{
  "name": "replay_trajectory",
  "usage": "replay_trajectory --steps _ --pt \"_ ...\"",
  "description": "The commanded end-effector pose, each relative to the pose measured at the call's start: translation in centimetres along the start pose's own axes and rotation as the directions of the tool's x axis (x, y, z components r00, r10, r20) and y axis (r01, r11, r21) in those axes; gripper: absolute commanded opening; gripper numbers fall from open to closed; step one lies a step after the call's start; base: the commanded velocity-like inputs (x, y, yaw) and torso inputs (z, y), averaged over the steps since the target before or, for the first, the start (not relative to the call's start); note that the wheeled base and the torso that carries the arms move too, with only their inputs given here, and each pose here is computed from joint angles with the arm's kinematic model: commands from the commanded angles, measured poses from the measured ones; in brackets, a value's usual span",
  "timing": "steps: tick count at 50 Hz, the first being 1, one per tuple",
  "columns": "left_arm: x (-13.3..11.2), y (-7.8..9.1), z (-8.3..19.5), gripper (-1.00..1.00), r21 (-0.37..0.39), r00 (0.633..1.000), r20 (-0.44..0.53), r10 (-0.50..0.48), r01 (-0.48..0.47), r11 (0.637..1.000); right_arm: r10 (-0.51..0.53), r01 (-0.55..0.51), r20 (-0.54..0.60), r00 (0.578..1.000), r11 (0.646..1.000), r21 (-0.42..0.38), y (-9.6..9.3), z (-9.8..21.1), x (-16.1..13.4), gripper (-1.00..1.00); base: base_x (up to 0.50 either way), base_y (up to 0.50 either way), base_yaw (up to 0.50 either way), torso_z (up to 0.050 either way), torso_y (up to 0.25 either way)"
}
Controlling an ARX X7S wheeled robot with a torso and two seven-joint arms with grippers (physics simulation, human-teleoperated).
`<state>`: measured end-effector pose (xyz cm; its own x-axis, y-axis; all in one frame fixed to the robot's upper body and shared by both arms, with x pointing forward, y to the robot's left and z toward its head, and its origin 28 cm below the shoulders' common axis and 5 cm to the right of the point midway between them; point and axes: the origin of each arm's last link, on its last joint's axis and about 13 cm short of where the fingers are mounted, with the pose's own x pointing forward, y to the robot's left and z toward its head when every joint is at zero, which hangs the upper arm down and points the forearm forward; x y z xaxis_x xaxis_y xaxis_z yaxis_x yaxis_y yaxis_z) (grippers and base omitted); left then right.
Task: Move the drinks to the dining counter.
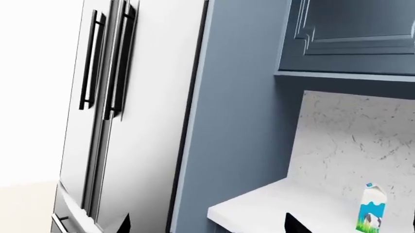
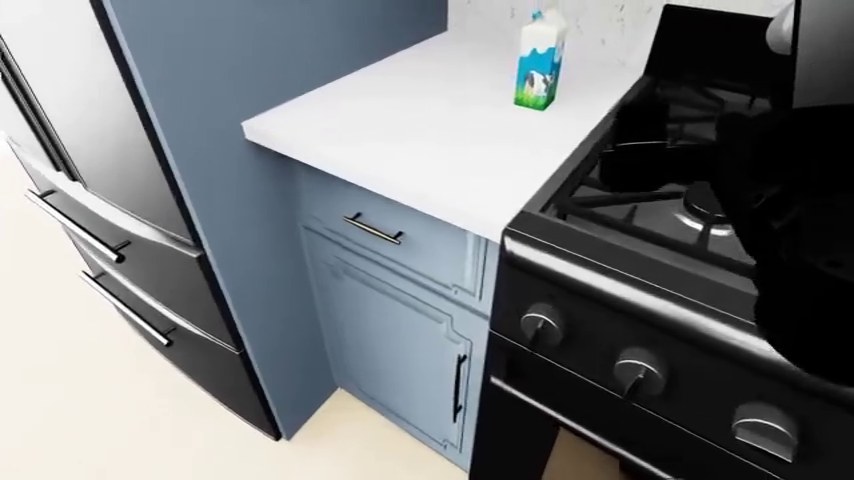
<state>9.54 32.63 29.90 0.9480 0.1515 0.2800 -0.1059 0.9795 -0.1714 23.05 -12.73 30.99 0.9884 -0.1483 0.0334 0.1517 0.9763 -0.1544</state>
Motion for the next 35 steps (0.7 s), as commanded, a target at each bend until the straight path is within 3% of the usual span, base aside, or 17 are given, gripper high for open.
replay_trajectory --steps 1,8,21,24,35 --pt "-0.38 0.23 0.01 1.00 -0.007 1.000 0.005 0.003 -0.003 1.000 -0.002 0.002 -0.002 1.000 1.000 -0.005 -0.07 -0.08 -0.11 1.00 0.50 0.16 0.00 0.000 0.000" --pt "-0.49 0.27 -0.07 1.00 -0.005 1.000 0.003 0.007 -0.007 1.000 0.010 -0.009 0.017 1.000 1.000 -0.029 0.07 0.00 -0.31 1.00 0.12 0.10 0.00 0.000 0.002" --pt "-0.45 0.37 -0.28 1.00 -0.007 1.000 -0.005 0.013 -0.013 1.000 0.004 -0.004 0.003 1.000 1.000 -0.019 -0.03 -0.14 -0.13 1.00 0.14 0.55 0.00 0.000 0.001" --pt "-0.47 0.33 -0.26 1.00 -0.004 1.000 -0.004 0.012 -0.012 1.000 0.018 -0.018 0.015 1.000 1.000 0.017 -0.07 0.13 -0.24 1.00 0.00 0.00 0.00 0.000 0.004" --pt "-0.65 0.52 -0.30 1.00 -0.007 1.000 0.000 0.018 -0.018 1.000 0.014 -0.013 0.017 1.000 1.000 -0.023 0.08 0.19 -0.16 1.00 0.26 0.18 0.00 0.000 0.000"
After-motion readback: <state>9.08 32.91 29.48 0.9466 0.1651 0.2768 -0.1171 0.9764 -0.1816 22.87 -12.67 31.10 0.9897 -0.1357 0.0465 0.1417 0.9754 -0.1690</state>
